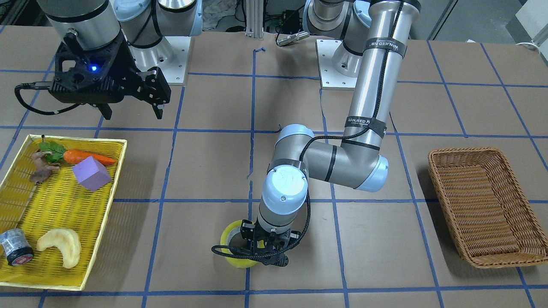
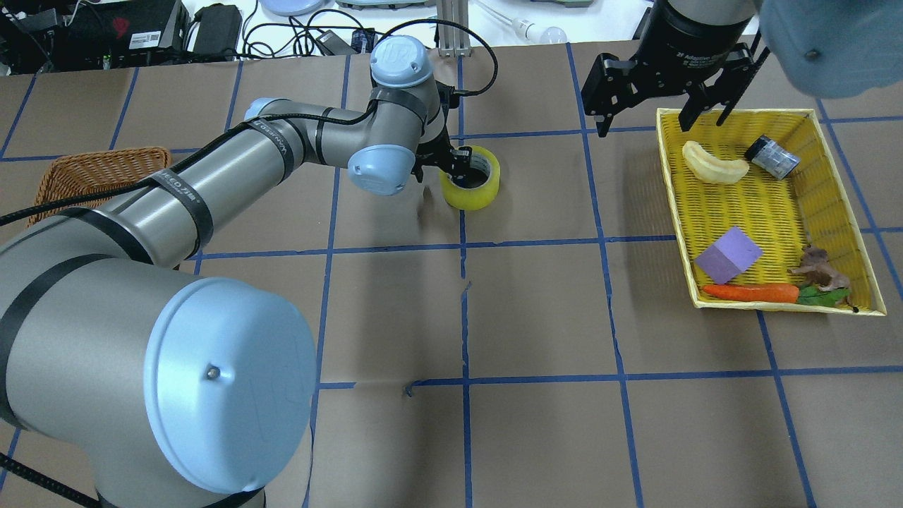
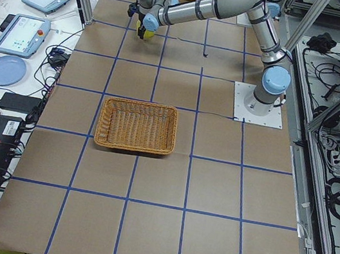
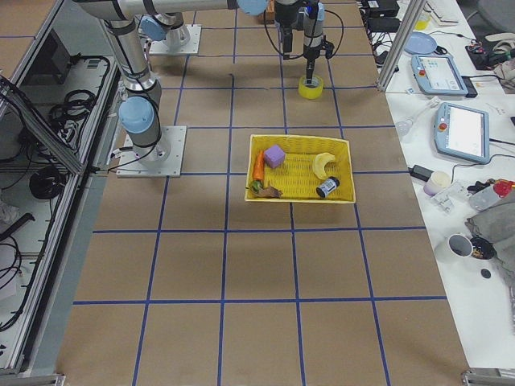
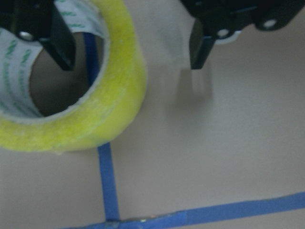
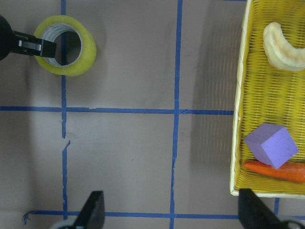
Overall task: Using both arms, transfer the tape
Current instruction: 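Grasp the tape roll's rim with the left gripper and lift, then carry the tape roll with the left gripper into the wicker basket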
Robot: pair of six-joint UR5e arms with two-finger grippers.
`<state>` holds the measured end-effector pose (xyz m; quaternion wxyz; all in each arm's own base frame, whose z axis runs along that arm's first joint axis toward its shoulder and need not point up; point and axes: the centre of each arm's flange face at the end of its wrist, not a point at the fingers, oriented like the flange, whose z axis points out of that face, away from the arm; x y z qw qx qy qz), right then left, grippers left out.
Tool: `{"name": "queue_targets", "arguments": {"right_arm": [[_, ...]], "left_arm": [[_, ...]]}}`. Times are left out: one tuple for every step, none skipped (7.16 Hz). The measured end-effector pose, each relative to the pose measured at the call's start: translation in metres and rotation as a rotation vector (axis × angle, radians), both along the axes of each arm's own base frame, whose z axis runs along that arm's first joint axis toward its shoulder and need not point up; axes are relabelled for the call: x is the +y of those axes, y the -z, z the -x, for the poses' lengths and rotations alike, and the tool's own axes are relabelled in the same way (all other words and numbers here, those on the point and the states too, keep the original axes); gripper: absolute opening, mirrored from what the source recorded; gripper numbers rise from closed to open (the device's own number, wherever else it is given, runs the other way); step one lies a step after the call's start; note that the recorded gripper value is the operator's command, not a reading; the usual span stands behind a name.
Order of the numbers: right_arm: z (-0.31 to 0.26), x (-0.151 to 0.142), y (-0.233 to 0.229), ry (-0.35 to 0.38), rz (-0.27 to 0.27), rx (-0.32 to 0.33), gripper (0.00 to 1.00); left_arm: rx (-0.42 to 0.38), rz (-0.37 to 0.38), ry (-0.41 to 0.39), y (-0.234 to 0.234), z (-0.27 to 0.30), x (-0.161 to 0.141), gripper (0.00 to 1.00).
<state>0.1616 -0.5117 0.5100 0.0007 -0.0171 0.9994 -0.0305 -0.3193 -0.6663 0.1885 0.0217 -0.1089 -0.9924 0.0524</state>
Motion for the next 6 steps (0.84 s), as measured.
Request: {"name": "queue_targets", "arguments": {"right_arm": [[0.000, 0.000, 0.000, 0.001, 0.000, -0.001, 1.00], [0.000, 0.000, 0.000, 0.001, 0.000, -0.001, 1.00], [0.000, 0.000, 0.000, 0.001, 0.001, -0.001, 1.00], [0.000, 0.000, 0.000, 0.001, 0.001, -0.001, 1.00], [0.000, 0.000, 0.000, 0.000, 0.002, -0.001, 1.00], [0.000, 0.000, 0.000, 0.000, 0.002, -0.001, 1.00]], "left_arm": [[-0.033, 0.016, 0.031, -0.007, -0.004, 0.001, 0.00], [-0.047, 0.026, 0.046, -0.013, -0.006, 0.001, 0.00], [-0.052, 0.032, 0.050, -0.018, -0.008, 0.001, 0.00], [-0.053, 0.037, 0.047, -0.025, -0.012, 0.001, 0.00], [-0.056, 0.032, 0.029, -0.039, -0.025, -0.001, 0.00], [-0.059, 0.011, -0.015, -0.063, -0.057, -0.007, 0.00]]}}
